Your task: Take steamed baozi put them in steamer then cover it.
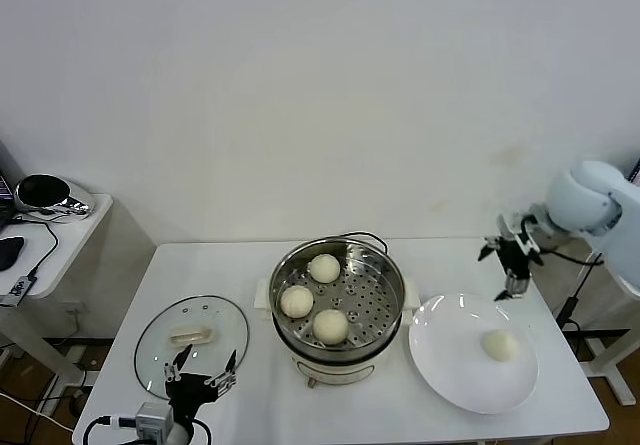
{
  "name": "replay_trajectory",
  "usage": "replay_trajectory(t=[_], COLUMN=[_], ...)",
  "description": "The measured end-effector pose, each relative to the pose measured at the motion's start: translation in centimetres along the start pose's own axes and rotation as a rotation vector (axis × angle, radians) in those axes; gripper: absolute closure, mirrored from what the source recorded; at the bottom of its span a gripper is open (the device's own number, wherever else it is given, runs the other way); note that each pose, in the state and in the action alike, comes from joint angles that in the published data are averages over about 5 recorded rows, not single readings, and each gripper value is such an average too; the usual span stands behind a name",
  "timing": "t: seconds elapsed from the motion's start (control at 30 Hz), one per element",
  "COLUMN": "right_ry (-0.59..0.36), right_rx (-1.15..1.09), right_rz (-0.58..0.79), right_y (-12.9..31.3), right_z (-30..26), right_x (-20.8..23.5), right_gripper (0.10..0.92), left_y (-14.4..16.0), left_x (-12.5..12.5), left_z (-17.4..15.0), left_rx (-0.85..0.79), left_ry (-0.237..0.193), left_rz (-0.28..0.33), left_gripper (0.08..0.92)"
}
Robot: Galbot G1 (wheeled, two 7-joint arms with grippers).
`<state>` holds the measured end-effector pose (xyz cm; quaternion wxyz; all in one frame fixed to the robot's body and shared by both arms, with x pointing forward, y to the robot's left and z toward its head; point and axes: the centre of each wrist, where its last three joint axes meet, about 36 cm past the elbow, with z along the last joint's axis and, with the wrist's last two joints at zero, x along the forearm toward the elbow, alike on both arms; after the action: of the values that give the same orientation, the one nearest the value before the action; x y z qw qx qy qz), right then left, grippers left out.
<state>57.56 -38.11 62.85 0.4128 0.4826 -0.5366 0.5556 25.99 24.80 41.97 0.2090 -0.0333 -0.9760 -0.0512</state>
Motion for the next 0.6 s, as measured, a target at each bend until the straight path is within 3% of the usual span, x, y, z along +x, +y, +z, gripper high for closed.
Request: replay_trajectory(t=[0.6], right_ry=[0.08], right_rx=[-0.035], right_rz=[-0.083], right_y=[3.4], right_z=[2.6], right_x=[-9.4], right_gripper=[0.2], left_y=[0.2], left_x=[-0.8], left_z=[0.9], left_rx=[0.002], left_ry=[0.029], left_rz=[-0.008], left_gripper=[0.177])
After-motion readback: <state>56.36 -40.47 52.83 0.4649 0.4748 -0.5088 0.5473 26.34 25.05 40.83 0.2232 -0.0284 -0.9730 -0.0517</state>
